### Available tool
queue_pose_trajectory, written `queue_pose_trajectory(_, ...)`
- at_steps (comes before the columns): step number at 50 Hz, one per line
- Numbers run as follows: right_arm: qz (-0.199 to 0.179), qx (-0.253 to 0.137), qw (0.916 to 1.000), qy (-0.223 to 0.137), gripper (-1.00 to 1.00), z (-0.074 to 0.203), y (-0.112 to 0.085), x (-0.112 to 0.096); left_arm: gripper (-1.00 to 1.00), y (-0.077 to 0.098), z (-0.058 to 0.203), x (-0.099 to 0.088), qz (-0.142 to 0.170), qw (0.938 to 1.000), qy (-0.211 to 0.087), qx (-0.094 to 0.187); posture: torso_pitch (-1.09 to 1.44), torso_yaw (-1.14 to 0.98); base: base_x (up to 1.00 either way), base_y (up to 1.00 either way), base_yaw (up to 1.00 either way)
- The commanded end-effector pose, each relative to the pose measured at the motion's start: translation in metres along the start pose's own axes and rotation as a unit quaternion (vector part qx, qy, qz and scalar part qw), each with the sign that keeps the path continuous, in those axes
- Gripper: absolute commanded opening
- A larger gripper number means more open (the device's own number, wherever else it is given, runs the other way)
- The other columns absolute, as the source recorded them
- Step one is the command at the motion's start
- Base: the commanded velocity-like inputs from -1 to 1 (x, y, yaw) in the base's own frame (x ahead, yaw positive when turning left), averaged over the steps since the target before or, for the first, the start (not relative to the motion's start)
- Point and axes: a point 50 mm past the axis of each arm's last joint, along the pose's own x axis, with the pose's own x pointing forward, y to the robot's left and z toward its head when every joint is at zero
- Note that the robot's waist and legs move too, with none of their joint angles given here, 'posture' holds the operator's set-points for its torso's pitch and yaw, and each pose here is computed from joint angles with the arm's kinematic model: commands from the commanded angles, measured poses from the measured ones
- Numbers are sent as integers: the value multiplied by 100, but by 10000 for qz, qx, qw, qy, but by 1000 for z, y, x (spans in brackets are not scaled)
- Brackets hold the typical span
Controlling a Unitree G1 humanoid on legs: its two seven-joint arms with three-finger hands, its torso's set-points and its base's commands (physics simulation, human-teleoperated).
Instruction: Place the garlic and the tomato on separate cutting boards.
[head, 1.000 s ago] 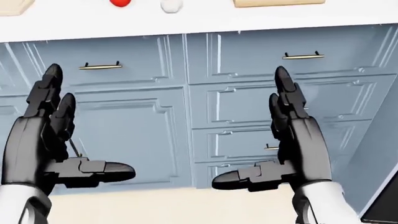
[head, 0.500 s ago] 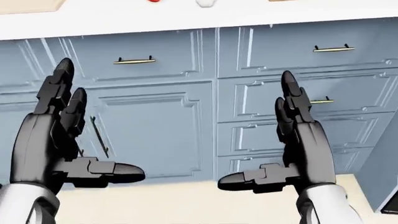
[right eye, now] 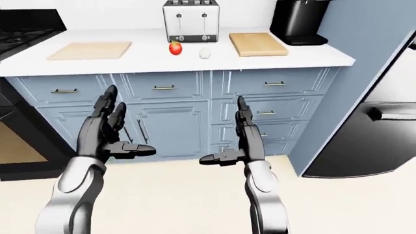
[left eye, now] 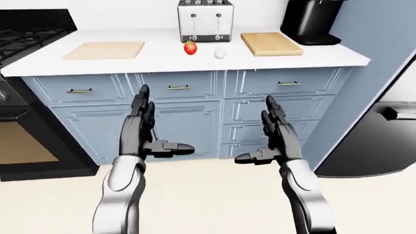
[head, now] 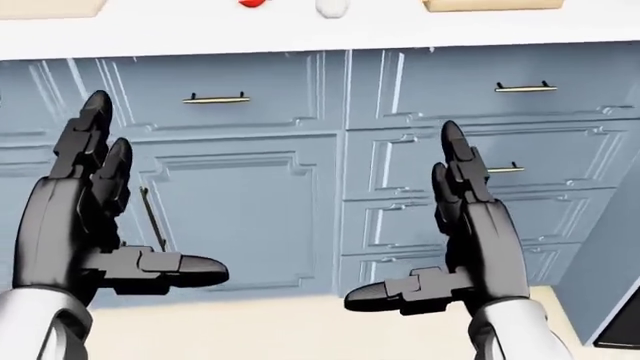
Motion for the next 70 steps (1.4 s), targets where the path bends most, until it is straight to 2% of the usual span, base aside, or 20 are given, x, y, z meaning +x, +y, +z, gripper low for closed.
queue_pose_trajectory(1,11,-9,9988,-484,100,18,1,2,100,-2,15,0,-53,9992,-388,43,0,0,40,0,0)
queue_pose_trajectory(11,125,241,9976,-636,100,25,1,0,100,-4,16,1,-73,9992,-398,54,0,0,38,0,0)
queue_pose_trajectory(19,116,222,9976,-653,100,25,2,1,100,-3,15,0,-83,9992,-399,35,0,0,26,0,67)
queue_pose_trajectory(21,6,211,9975,-672,100,25,-1,1,100,-3,17,0,-80,9991,-412,40,0,0,8,19,0)
queue_pose_trajectory(33,-109,213,9960,-859,100,37,-6,-2,100,-5,22,6,-110,9989,-446,77,0,0,21,0,0)
queue_pose_trajectory(43,-196,210,9950,-959,100,41,-10,-7,100,-4,23,5,-102,9988,-468,75,0,0,42,0,0)
queue_pose_trajectory(57,-252,145,9927,-1172,100,62,-14,-12,100,-4,33,9,-113,9983,-556,90,0,0,42,0,0)
queue_pose_trajectory(70,-310,168,9904,-1336,100,72,-16,-19,100,0,39,4,-57,9982,-601,68,0,0,38,0,0)
